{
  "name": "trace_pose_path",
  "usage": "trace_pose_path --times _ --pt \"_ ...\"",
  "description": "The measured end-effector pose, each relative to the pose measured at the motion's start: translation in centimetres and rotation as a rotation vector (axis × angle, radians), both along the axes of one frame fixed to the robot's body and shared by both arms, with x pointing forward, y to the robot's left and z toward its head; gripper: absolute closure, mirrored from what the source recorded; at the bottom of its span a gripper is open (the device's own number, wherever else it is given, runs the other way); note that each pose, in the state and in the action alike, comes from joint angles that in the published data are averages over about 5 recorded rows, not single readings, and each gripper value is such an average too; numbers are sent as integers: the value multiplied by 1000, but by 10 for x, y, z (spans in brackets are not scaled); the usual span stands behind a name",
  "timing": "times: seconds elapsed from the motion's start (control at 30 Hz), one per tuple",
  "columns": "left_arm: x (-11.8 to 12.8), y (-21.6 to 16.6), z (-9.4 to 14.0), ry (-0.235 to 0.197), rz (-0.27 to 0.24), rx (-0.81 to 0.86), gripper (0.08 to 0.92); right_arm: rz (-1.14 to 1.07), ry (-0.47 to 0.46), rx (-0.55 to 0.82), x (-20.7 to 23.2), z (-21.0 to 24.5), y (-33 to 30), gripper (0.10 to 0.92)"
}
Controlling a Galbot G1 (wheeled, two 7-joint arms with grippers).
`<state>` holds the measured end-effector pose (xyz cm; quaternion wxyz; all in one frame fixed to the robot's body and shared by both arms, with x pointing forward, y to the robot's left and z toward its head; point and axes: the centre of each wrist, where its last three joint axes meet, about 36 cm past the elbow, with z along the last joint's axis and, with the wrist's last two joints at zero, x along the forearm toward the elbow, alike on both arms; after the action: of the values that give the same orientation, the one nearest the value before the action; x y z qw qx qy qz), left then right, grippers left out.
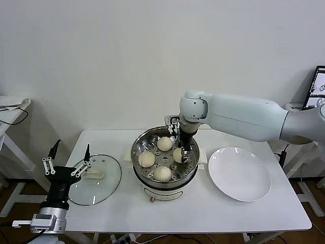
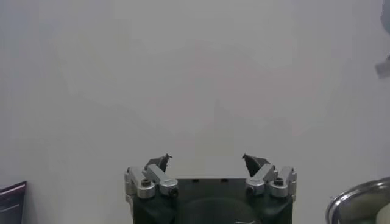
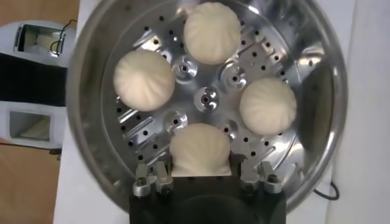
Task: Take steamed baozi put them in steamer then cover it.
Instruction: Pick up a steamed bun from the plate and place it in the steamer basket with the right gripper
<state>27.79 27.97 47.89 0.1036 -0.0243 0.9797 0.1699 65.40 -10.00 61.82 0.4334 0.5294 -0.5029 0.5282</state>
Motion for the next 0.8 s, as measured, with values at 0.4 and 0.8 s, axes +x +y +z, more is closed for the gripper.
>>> trace_pose_path --times 0.4,0.8 --pt "-1 0 0 1 0 1 177 4 3 -8 1 -14 5 403" --pt "-1 -2 0 1 -3 -2 177 4 2 11 0 -10 2 241"
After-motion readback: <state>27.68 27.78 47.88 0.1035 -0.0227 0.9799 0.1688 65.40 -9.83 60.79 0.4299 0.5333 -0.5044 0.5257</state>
